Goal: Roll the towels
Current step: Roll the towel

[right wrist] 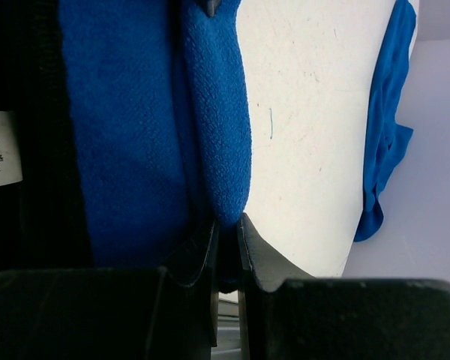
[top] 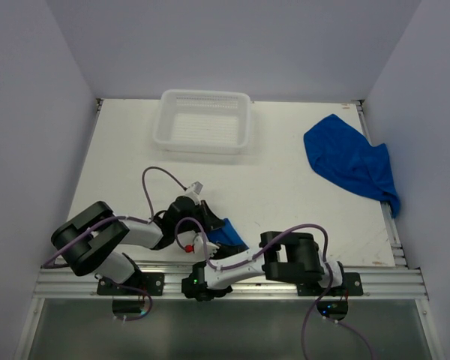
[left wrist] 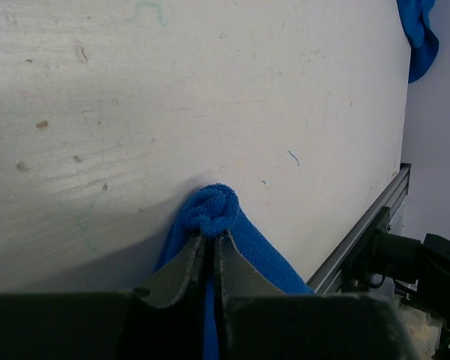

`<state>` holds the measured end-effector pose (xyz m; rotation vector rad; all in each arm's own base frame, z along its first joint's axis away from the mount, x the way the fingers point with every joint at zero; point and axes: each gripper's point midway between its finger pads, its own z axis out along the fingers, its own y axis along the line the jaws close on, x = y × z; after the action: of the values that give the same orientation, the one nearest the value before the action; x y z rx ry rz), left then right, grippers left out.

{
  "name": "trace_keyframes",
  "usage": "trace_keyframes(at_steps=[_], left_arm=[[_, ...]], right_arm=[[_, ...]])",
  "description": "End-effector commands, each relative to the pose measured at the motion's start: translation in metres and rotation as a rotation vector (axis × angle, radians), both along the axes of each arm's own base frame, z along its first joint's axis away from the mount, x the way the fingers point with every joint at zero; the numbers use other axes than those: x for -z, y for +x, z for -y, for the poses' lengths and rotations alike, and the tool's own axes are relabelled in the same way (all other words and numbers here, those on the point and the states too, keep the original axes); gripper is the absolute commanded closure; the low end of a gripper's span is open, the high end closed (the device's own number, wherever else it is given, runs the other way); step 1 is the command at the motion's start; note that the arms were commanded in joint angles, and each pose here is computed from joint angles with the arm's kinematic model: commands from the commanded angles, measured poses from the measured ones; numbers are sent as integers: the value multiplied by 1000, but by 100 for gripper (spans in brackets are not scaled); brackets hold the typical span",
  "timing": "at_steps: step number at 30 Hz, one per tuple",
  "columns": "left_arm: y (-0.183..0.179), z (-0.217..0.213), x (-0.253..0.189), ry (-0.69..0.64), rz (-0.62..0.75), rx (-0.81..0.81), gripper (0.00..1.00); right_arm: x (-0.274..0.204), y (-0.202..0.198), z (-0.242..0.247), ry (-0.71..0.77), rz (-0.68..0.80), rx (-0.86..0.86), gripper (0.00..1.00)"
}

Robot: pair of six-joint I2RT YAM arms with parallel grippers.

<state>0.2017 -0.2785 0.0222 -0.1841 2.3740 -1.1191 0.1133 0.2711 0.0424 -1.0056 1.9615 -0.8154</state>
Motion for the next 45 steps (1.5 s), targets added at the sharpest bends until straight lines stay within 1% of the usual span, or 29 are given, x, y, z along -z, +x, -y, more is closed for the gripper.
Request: trace_keyframes(at_steps=[1, 4, 13, 17, 24, 28, 34, 40, 45], left_arm=[[4, -20, 15, 79, 24, -62, 100], [0, -24, 18, 89, 22, -69, 100], [-12, -41, 35, 137, 0, -95, 100], [-15, -44, 40, 150, -9, -93, 100], [-21, -50, 47, 166, -20, -90, 100], [-20, -57, 50, 183, -10, -115, 100], [-21, -59, 52, 189, 1, -104, 100], [-23, -60, 55, 190, -2, -102, 100], [-25, -63, 56, 191, -2, -107, 100]], right_arm=[[-1, -4, 5, -34, 8, -4, 100], [1, -8, 6, -6, -6, 3, 99], [3, -18, -5, 159, -92, -2, 89], [3, -20, -10, 185, -111, -3, 80], [-7, -21, -10, 215, -115, -1, 77], [-13, -24, -11, 262, -139, -2, 70], [-26, -30, -17, 311, -167, -22, 64], [-31, -32, -16, 327, -166, -13, 61], [-38, -34, -15, 397, -189, -7, 61]])
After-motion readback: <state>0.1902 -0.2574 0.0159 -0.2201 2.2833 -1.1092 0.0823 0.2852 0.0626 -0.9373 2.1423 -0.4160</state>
